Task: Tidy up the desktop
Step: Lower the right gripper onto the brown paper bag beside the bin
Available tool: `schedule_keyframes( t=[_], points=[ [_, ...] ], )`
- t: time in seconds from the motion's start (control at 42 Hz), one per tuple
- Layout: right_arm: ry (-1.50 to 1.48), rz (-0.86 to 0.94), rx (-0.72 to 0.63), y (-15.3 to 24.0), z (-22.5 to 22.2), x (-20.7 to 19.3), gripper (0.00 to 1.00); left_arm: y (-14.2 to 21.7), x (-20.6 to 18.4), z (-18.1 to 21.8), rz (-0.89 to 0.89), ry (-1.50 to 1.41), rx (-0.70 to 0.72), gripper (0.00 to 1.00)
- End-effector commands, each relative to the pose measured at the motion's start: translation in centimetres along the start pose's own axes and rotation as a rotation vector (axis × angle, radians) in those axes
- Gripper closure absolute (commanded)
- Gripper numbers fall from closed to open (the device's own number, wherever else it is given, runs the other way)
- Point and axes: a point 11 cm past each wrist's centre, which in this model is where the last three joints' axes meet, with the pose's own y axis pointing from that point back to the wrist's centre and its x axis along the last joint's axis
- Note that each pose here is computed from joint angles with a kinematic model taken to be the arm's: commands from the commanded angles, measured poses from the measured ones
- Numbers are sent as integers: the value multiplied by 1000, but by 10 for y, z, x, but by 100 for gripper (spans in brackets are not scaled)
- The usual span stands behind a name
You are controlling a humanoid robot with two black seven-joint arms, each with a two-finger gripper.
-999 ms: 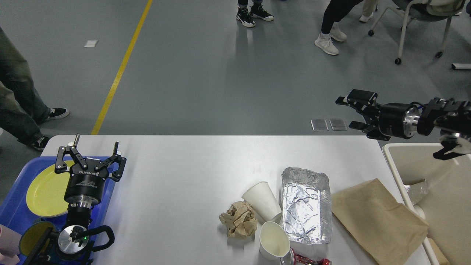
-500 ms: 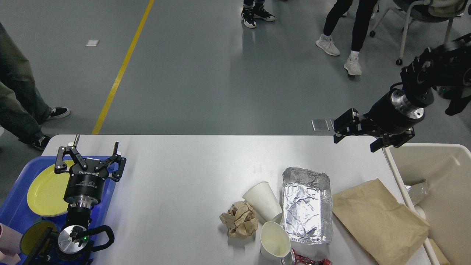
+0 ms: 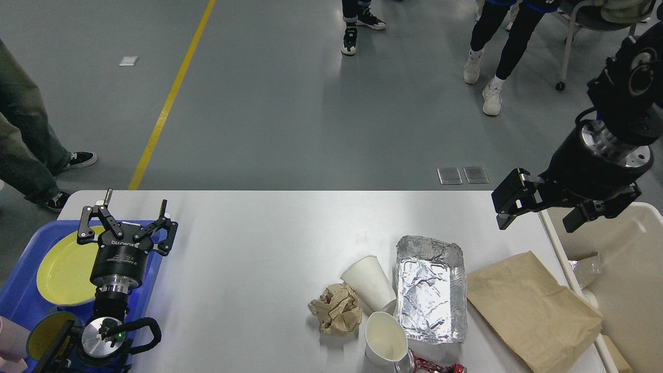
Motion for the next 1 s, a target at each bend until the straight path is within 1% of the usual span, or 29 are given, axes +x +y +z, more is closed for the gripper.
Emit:
schedule_keyframes(
  t=[0.0, 0.143, 0.19, 0.262, 0.357, 0.381, 0.405, 0.524, 0.619, 0.714, 0.88, 0.976],
  points=[
    [-7, 11, -9, 1, 4, 1, 0, 0, 0, 0, 0, 0, 0, 4],
    [7, 33, -89, -5, 27, 2, 2, 0, 0, 0, 0, 0, 0, 4],
    [13, 28, -116, -18, 42, 0, 3, 0, 0, 0, 0, 0, 0, 4],
    [21, 13, -124, -37, 53, -4, 7, 0, 0, 0, 0, 0, 0, 4],
    [51, 21, -145, -66, 73, -7, 7, 0, 0, 0, 0, 0, 0, 4],
    [59, 26, -144, -74, 78, -7, 7, 0, 0, 1, 0, -1, 0, 4],
    [68, 21, -132, -91, 87, -9, 6, 0, 0, 1, 0, -2, 0, 4],
    [114, 29, -86, -123, 101, -11, 6, 0, 0, 0, 0, 0, 0, 4],
    [146, 85, -58, -149, 117, -12, 6, 0, 0, 1, 0, -1, 0, 4],
    [168, 123, -69, -168, 134, -13, 4, 0, 0, 1, 0, -1, 0, 4],
    [202, 112, -130, -211, 168, -22, 4, 0, 0, 0, 0, 0, 0, 4],
    [215, 105, -92, -229, 172, -31, 4, 0, 0, 0, 0, 0, 0, 4]
  ],
)
